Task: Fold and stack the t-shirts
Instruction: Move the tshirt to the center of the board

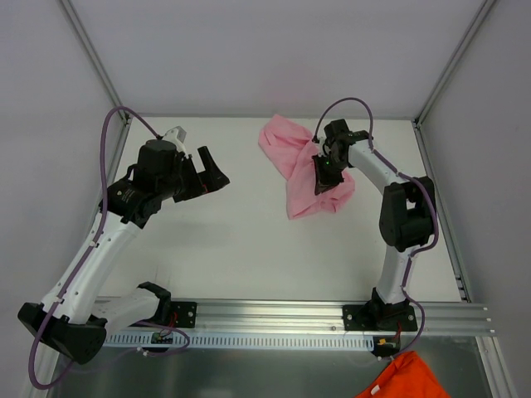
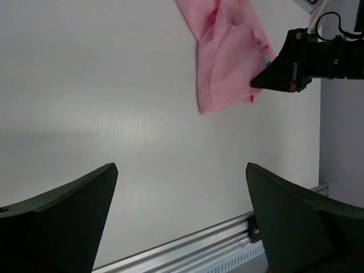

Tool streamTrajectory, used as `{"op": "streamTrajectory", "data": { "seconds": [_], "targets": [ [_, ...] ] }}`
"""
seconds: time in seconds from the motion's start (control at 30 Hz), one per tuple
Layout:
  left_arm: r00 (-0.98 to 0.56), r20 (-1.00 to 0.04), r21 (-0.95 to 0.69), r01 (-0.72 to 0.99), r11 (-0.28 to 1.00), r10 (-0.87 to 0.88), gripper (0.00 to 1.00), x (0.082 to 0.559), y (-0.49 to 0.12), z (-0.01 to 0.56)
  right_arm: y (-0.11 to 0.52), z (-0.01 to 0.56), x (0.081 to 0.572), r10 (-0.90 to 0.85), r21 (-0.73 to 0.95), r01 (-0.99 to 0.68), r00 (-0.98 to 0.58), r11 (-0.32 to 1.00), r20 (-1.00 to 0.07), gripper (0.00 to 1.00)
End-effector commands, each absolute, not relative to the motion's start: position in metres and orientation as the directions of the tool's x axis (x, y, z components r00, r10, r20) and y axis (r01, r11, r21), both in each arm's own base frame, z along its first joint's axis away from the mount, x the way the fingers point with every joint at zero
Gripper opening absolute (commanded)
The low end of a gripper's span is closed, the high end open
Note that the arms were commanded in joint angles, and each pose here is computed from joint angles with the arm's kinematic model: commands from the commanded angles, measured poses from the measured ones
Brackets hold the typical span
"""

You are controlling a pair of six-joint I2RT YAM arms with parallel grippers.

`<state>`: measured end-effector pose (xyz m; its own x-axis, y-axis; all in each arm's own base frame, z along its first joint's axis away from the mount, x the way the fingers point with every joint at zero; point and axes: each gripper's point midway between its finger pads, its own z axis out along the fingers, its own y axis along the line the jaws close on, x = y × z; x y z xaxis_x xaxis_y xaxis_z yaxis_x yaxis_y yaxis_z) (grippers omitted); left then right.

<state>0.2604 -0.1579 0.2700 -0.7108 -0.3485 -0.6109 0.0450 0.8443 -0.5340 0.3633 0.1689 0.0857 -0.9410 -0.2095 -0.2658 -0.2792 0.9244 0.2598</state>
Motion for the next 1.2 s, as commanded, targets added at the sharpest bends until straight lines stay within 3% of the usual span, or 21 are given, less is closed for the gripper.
{"op": "streamTrajectory", "data": {
  "seconds": [0.0,0.3,0.53,0.77,1.03,1.17],
  "targets": [
    [-0.685,-0.648,-0.525,0.087,0.846,-0.332,0.99,0.259,-0.158,0.279,0.164,0.089,0.353,-0.222,0.242,-0.28,-0.944,0.929,-0.244,0.01],
    [-0.694,-0.642,-0.527,0.093,0.845,-0.325,0.99,0.261,-0.161,0.275,0.162,0.111,0.356,-0.237,0.216,-0.3,-0.932,0.929,-0.275,0.01],
    [-0.722,-0.609,-0.564,0.101,0.82,-0.33,0.99,0.273,-0.178,0.259,0.148,0.222,0.393,-0.217,0.085,-0.297,-0.838,0.951,-0.501,0.01],
    [-0.732,-0.608,-0.561,0.122,0.819,-0.307,0.99,0.291,-0.19,0.25,0.129,0.317,0.388,-0.164,0.007,-0.231,-0.711,0.973,-0.684,0.01],
    [-0.761,-0.578,-0.582,0.131,0.803,-0.295,0.99,0.315,-0.212,0.234,0.103,0.369,0.357,-0.192,-0.126,-0.155,-0.561,0.98,-0.805,0.01],
    [-0.771,-0.569,-0.594,0.148,0.79,-0.284,0.99,0.338,-0.229,0.235,0.096,0.362,0.349,-0.214,-0.153,-0.153,-0.58,0.976,-0.786,0.01]
  ]
}}
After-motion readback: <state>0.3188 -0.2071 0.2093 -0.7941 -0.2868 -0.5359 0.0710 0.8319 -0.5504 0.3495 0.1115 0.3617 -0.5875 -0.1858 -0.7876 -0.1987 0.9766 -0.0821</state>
